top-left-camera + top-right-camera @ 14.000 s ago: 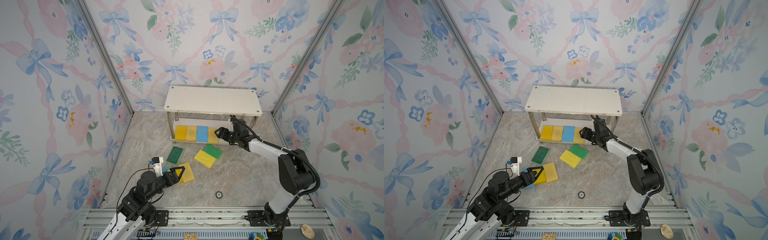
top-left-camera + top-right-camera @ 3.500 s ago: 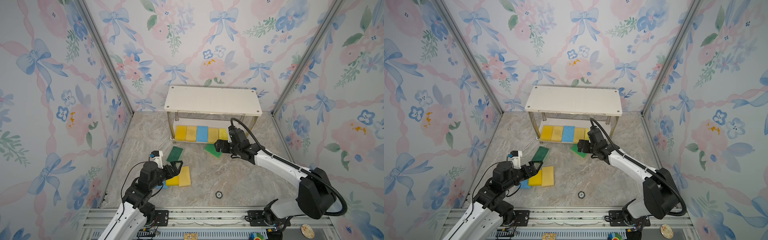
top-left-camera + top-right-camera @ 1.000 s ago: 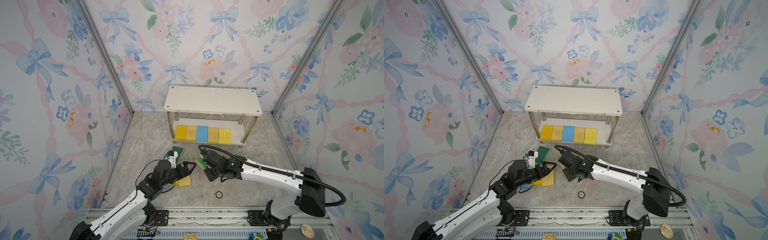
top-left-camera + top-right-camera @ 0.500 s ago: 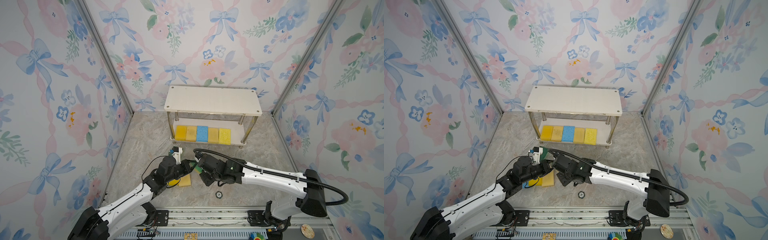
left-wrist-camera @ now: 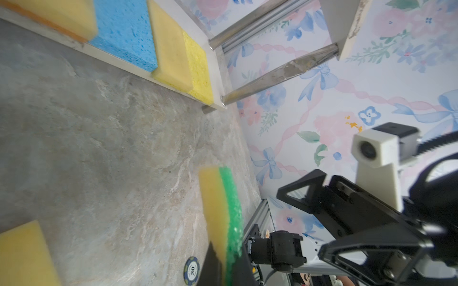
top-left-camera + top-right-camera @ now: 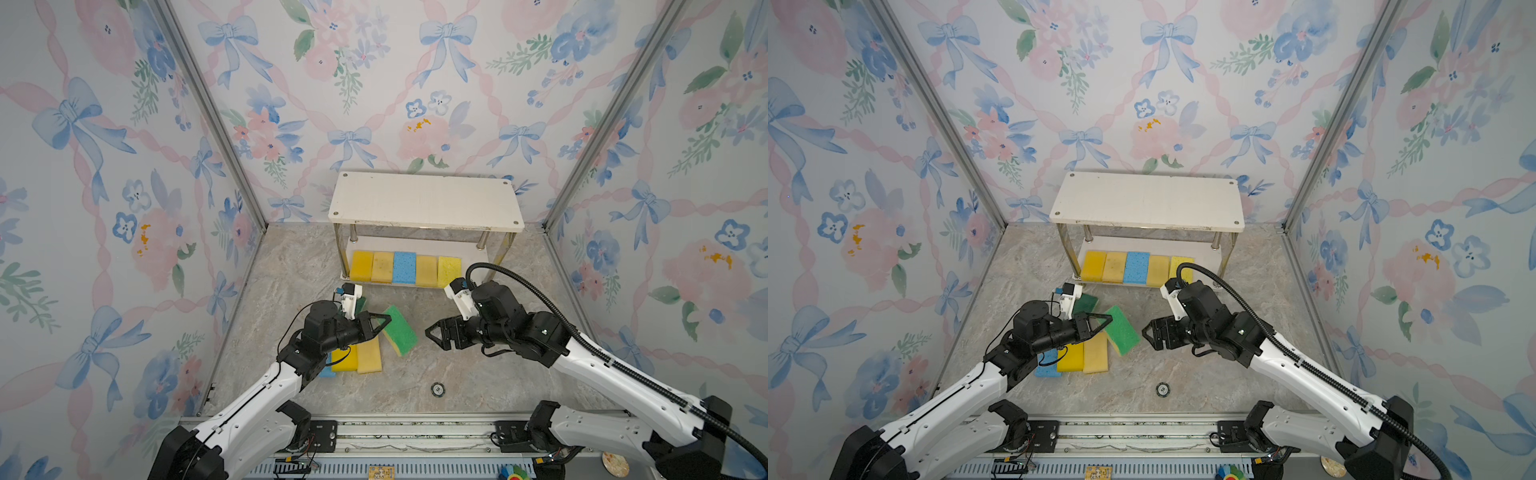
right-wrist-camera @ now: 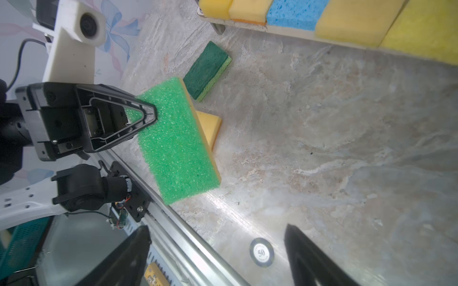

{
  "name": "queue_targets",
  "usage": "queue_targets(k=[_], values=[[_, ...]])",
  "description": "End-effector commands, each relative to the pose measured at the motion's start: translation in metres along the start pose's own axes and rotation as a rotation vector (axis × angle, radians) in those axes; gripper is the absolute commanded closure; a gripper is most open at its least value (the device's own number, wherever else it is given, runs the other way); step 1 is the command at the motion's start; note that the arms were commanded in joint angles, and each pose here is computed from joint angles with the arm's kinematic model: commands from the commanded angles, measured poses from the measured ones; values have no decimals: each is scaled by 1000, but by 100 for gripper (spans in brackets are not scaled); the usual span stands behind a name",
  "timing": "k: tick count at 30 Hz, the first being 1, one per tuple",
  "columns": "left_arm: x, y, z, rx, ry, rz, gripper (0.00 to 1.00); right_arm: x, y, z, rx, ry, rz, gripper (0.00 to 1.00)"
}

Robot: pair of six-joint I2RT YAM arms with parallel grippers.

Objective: Place and organize the cleaning sponges onto the shelf
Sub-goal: 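Lift the green-and-yellow sponge with the right gripper toward the left gripper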

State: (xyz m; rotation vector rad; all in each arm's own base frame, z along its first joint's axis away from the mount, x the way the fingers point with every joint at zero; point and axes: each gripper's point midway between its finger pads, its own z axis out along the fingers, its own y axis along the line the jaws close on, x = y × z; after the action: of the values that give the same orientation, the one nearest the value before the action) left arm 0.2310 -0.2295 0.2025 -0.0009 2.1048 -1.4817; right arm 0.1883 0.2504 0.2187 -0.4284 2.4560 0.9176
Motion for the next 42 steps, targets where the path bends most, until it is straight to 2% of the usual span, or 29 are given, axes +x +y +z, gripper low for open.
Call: queue_targets(k=[1, 4, 8, 22, 35, 37, 40, 41, 42], values=[[9, -45, -7, 204, 102, 54, 100, 11, 25, -14, -215, 32, 60, 5], [8, -54, -8, 227, 118, 53, 100, 16, 33, -21, -287, 29, 82, 3], [9, -60, -9, 246, 131, 49, 100, 20, 38, -19, -326, 42, 90, 6], [9, -76, -20, 302, 102, 37, 100, 25, 69, 1, -427, 119, 74, 32], [10, -70, -18, 285, 103, 1, 100, 24, 77, -4, -437, 98, 66, 92], [8, -71, -17, 287, 103, 2, 95, 24, 75, -4, -425, 96, 63, 99], [5, -73, -18, 289, 93, 7, 83, 20, 73, -6, -407, 72, 63, 100], [4, -73, -19, 287, 85, 9, 73, 16, 73, -7, -400, 56, 62, 100], [0, -72, -20, 283, 68, 11, 57, 12, 72, -10, -385, 37, 61, 100]])
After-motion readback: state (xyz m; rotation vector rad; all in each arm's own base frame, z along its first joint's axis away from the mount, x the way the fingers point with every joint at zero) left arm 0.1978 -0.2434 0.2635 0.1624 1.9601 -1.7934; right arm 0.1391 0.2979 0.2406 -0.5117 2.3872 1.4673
